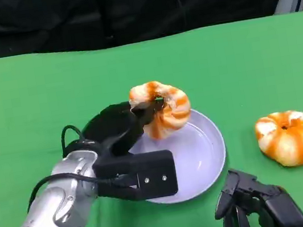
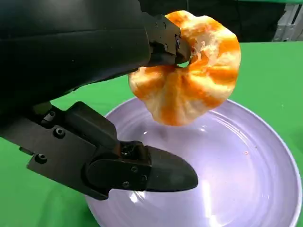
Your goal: Grasp the bread from the table and place it into the plate.
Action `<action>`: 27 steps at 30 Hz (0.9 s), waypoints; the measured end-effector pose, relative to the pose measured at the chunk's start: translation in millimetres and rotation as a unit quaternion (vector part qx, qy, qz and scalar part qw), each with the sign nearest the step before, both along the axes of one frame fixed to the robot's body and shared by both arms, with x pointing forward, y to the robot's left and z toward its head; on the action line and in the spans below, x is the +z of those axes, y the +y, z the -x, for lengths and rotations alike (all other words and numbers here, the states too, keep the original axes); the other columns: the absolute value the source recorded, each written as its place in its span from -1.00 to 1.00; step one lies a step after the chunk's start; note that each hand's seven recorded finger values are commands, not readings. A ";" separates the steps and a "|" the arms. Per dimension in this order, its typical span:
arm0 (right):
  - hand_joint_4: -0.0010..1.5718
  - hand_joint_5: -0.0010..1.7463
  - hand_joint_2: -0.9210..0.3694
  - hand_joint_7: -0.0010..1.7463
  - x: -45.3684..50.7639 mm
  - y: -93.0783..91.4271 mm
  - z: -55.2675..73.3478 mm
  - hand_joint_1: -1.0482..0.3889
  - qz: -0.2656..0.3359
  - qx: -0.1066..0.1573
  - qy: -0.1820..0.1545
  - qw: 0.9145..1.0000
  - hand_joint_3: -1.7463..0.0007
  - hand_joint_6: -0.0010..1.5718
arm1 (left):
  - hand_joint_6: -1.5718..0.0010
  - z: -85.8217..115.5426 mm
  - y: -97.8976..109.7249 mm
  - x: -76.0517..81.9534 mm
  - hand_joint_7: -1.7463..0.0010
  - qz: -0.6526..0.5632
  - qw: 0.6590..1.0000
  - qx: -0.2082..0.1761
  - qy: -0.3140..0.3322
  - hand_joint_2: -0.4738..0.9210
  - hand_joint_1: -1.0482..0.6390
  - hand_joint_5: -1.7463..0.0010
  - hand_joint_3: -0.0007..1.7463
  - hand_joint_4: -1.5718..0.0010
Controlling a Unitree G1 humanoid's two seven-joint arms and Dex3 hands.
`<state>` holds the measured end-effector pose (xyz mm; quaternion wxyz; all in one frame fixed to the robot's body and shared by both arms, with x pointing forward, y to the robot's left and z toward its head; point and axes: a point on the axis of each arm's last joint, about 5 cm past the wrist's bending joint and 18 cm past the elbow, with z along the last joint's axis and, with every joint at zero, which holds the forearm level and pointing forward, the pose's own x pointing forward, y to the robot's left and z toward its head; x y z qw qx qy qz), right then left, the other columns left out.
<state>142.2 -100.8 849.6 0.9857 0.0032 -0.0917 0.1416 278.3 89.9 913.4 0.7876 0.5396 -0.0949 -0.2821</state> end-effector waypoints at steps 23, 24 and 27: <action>0.02 1.00 -0.45 1.00 -0.3 0.2 -0.6 -0.22 0.001 0.000 -0.001 1.000 -0.67 -0.25 | 0.25 5.1 3.3 -2.9 -0.23 0.056 0.997 -0.002 -0.045 1.00 -0.75 0.34 -0.51 0.77; 0.02 1.00 -0.45 1.00 -0.3 0.2 -0.5 -0.22 0.001 0.000 -0.001 1.000 -0.67 -0.25 | 0.26 5.2 3.3 -2.6 -0.21 0.056 0.998 -0.003 -0.042 1.00 -0.75 0.34 -0.51 0.78; 0.02 1.00 -0.45 1.00 -0.3 0.2 -0.5 -0.21 0.001 0.000 -0.001 1.000 -0.68 -0.25 | 0.44 5.7 3.6 -0.2 -0.12 0.059 0.997 -0.009 -0.046 1.00 -0.75 0.31 -0.49 0.76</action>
